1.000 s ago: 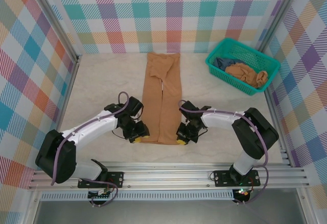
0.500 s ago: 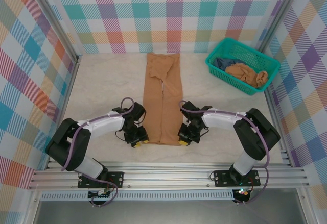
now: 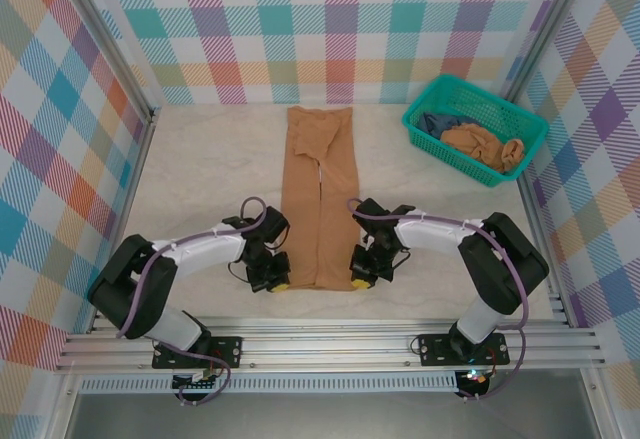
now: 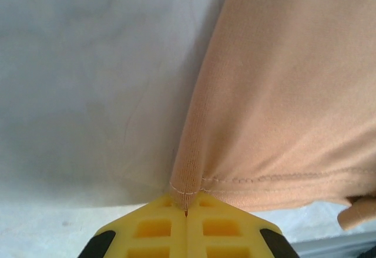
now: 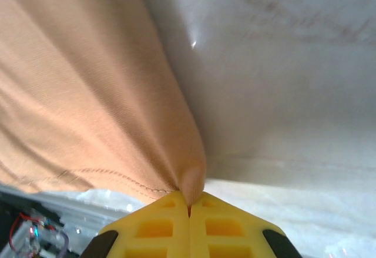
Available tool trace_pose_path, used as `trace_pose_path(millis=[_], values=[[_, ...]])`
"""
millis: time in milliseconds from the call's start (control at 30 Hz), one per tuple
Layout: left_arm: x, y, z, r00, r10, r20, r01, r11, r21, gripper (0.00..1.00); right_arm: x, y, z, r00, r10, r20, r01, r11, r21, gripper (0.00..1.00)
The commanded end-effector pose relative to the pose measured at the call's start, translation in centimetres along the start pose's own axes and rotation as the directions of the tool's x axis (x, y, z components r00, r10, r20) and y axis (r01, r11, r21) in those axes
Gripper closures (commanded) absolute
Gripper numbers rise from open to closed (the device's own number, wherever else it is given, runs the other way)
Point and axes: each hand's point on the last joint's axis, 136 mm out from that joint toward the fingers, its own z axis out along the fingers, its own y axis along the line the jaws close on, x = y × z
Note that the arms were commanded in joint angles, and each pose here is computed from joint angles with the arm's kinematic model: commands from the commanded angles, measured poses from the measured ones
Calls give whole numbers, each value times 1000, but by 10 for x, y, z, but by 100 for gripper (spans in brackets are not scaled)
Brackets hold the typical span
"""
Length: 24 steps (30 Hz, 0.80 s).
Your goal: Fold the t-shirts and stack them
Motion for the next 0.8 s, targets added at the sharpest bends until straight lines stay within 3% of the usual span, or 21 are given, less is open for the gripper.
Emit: trace_pose_path(millis=[0,233,433,767], values=[[26,4,-10,997,42,-62,-40,999,23,100,28,6,-9,989,-83,-120,79,996,-39,100],[7,-29,-46,998,52,39,-56,992,110,100,24,28,-34,994,-93,-59,86,991,-103,100],[-50,-56,-80,988,-29,149,6,988,154,100,-27,56,-72,996,-54,71,63,988,-138,100],[-158,-80,-113,965,-125,230,69,969,239,100,-122,93,-115,977,-26,214,61,985,-159,100]])
